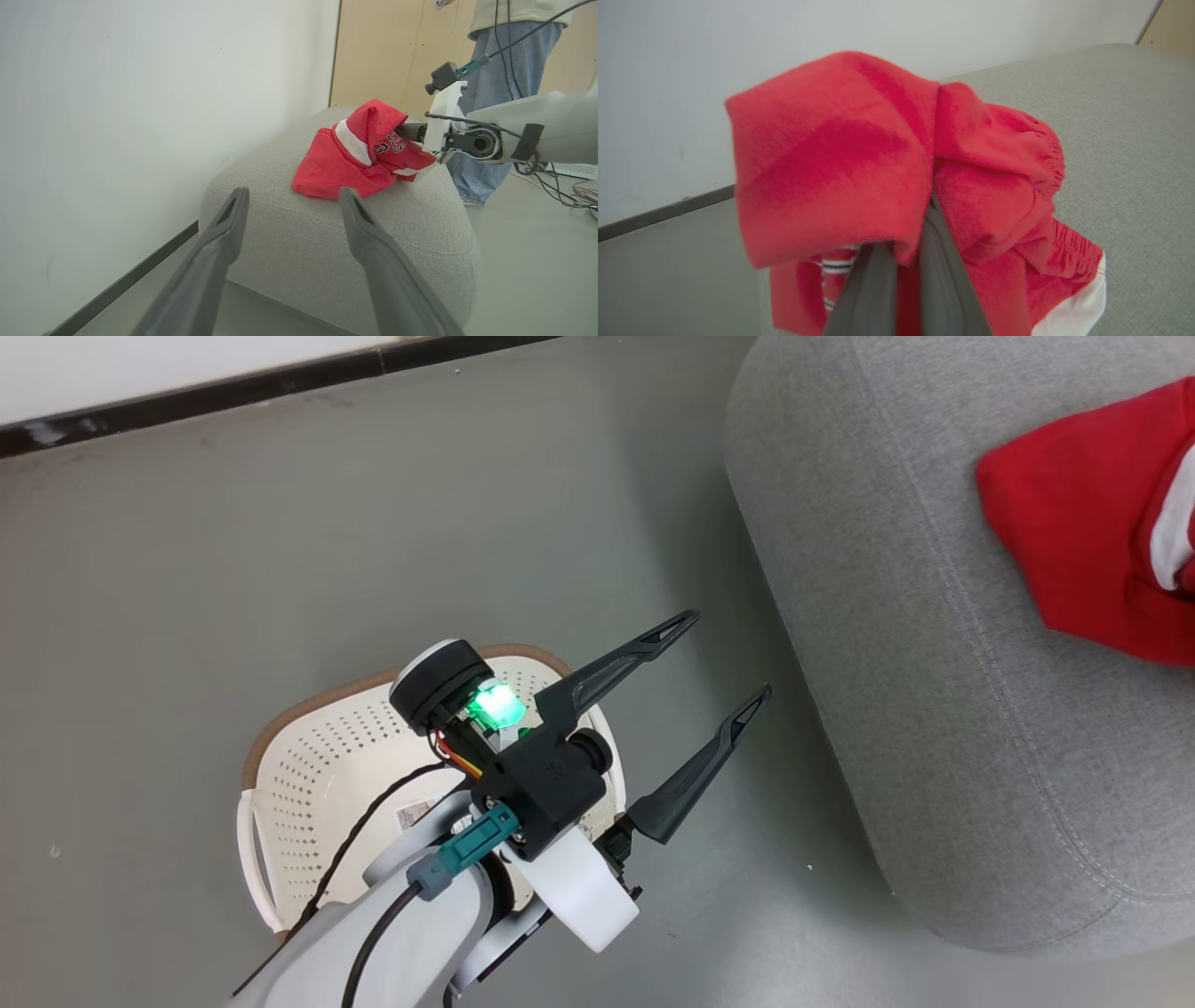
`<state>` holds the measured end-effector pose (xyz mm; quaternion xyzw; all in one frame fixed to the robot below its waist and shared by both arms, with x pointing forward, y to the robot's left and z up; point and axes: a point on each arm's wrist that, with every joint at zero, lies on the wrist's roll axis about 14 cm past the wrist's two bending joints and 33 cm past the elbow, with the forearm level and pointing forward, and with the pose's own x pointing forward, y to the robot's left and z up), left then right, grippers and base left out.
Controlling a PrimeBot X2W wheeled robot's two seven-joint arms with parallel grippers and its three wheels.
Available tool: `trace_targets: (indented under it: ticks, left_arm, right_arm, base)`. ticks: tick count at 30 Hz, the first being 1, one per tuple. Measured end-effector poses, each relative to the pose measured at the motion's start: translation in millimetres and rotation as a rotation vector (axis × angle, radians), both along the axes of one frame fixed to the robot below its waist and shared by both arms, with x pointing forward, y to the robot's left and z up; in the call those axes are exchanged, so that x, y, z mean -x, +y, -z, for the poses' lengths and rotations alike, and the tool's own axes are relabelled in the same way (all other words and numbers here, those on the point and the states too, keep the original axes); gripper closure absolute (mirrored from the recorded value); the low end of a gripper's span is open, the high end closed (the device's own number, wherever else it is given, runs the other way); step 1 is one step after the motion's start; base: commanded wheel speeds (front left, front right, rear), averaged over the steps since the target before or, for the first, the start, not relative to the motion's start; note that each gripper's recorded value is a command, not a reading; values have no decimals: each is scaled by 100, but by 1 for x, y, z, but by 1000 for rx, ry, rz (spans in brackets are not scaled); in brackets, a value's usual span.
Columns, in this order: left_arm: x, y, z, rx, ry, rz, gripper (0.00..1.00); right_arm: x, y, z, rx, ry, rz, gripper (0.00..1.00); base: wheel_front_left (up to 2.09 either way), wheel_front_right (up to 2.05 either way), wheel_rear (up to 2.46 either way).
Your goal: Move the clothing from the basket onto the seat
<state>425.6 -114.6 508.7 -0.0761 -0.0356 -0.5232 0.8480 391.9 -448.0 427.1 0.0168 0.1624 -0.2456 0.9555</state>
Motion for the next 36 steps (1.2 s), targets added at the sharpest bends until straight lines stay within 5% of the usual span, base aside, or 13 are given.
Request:
trace_targets:
  ticks: [1,3,36]
  left_arm:
    - [0,-1,0,1,-2,2,0]
    - [1,-2,-1,1,-4,6,0]
    - [14,-24,-30,62,-44,36,0]
  right_arm:
    - [0,1,0,-5,-2,0,45]
    - [2,1,-1,-3,-4,-1,0]
    - [72,-1,-46,23,-110,-1,0]
  base:
    - [0,0,0]
    - [0,0,0]
    - [0,0,0]
